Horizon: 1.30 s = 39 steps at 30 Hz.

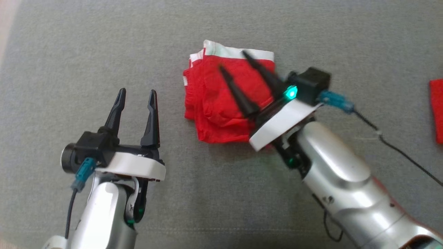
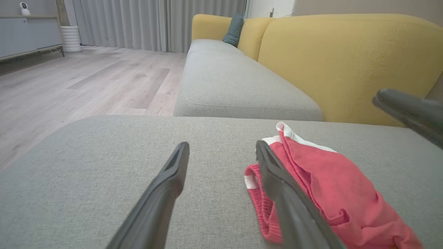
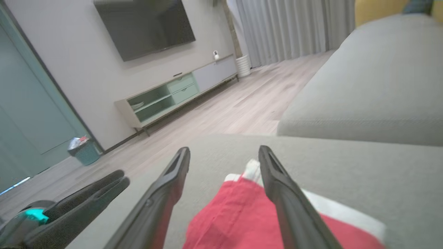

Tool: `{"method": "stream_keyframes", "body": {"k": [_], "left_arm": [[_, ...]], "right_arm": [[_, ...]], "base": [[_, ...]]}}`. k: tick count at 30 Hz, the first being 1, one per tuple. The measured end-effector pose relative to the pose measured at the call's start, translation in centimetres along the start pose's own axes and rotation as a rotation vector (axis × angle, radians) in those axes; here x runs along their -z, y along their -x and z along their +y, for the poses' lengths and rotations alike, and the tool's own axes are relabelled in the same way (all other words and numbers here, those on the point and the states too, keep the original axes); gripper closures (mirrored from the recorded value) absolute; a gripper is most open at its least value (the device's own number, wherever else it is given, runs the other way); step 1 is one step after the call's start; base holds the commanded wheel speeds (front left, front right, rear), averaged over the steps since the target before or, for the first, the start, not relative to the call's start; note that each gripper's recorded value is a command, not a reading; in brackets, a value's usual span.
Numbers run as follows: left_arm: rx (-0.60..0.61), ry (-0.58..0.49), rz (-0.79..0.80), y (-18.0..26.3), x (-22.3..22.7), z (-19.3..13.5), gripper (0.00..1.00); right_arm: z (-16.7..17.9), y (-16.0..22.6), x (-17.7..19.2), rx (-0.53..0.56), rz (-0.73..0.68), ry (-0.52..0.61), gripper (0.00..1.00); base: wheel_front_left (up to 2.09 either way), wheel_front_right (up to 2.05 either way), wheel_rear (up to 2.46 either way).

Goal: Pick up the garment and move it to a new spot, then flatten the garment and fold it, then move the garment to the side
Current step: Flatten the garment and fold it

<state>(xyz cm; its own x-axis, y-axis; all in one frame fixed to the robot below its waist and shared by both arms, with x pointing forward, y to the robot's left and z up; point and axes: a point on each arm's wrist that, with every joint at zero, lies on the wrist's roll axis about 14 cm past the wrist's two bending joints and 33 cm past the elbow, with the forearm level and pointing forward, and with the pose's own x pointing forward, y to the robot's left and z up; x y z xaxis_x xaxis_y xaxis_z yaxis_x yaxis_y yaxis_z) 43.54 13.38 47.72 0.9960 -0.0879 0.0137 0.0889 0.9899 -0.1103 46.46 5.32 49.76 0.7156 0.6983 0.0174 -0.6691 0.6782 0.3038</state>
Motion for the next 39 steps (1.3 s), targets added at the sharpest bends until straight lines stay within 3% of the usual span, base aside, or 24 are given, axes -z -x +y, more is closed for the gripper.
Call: {"method": "stream_keyframes", "body": {"k": [6, 12, 16, 25, 39], "left_arm": [[0.022, 0.002, -0.016, -0.4, -0.4, -0.8, 0.0], [0.035, -0.002, -0.033, -0.6, -1.0, -1.1, 0.0], [0.043, -0.008, -0.024, -0.1, -0.8, -1.2, 0.0], [0.049, -0.028, -0.006, 1.6, -0.6, -1.1, 0.0], [-0.01, -0.053, 0.018, 5.4, -0.5, 0.3, 0.0]], "right_arm": [[-4.6, 1.8, -3.2, 0.138, -0.095, 0.098, 0.0], [-10.7, 8.7, -3.0, 0.378, -0.081, 0.138, 0.0], [-12.4, 12.6, -3.1, 0.489, -0.071, 0.149, 0.0], [-11.1, 17.4, -3.4, 0.579, -0.054, 0.145, 0.0], [-8.7, 20.4, -4.3, 0.608, -0.065, 0.143, 0.0]], "base": [[0.0, 0.0, 0.0], [0.0, 0.0, 0.0], [0.0, 0.0, 0.0], [0.0, 0.0, 0.0], [0.0, 0.0, 0.0]]}}
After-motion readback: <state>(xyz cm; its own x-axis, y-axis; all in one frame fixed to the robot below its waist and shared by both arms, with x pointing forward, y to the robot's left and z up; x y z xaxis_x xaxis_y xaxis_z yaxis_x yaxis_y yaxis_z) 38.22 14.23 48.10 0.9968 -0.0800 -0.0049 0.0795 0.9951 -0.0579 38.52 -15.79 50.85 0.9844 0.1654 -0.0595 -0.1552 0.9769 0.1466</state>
